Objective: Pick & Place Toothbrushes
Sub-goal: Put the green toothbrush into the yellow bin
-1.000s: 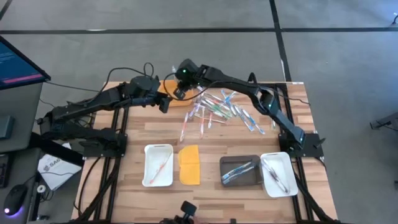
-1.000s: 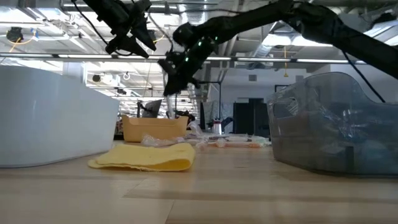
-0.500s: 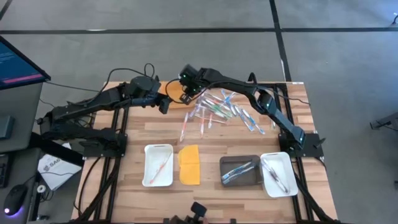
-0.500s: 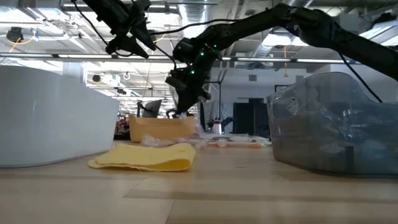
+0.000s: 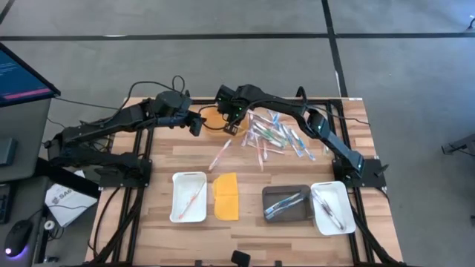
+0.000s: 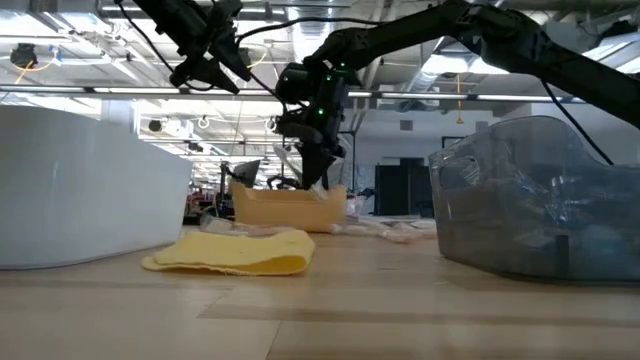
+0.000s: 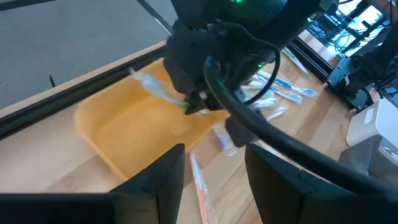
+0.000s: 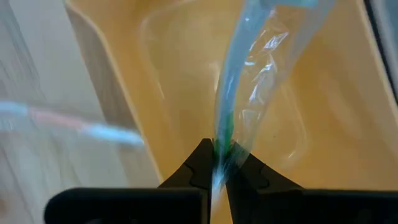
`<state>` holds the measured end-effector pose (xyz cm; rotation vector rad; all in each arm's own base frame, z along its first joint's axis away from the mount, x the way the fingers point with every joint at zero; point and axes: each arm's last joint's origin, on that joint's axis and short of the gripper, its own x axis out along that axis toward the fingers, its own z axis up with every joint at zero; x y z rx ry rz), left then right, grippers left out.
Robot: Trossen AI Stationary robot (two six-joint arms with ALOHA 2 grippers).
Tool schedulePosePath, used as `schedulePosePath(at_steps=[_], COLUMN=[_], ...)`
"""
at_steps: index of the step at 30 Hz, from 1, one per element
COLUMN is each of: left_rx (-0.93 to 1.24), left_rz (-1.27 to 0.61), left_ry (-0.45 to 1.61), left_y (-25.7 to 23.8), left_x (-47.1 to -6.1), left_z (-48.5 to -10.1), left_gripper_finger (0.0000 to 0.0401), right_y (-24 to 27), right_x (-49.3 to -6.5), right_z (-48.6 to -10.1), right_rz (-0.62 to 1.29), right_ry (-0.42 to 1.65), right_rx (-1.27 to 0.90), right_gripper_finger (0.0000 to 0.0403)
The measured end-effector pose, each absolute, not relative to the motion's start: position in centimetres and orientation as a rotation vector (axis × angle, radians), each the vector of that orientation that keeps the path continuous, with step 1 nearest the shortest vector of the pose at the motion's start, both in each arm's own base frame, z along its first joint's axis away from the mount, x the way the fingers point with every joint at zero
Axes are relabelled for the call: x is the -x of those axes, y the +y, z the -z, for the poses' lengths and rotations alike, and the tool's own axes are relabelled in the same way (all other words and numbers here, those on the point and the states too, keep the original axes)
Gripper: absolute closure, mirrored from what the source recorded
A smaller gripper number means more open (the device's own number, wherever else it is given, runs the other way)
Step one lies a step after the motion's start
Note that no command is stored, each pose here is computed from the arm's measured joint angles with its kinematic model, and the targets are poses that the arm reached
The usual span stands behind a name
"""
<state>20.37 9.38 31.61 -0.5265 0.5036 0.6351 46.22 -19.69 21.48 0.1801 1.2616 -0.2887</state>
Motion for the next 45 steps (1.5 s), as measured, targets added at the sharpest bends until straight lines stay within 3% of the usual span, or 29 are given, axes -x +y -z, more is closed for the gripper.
schedulePosePath(at_steps=[7,18,24,29,36,45], left_rx=[0.527,0.527,0.535,0.537,0.537,0.536], left_rz=[-0.636,-0.636,-0.621,-0.621,-0.621,-0.621], left_ry=[0.506,0.509,0.517,0.519,0.521,0.520], left_y=[9.4,9.4,9.3,9.3,9.3,9.3], left_x=[-20.4,-20.3,-20.3,-20.3,-20.3,-20.3], left_z=[-31.6,-31.6,-31.5,-31.5,-31.5,-31.5], left_gripper_finger=[0.0238,0.0238,0.0238,0.0238,0.0238,0.0238], right_y=[-19.9,-19.9,-19.6,-19.7,-19.7,-20.2], right_x=[-45.9,-46.7,-47.3,-47.4,-47.4,-46.3], right_z=[-21.4,-21.6,-21.7,-21.8,-22.4,-26.3], right_rz=[0.292,0.288,0.294,0.335,0.364,0.433], right_ry=[1.282,1.212,1.166,1.142,1.108,0.985], right_rx=[-0.187,-0.142,-0.135,-0.191,-0.228,-0.311], right_gripper_finger=[0.0387,0.0228,0.0178,0.0180,0.0214,0.0266])
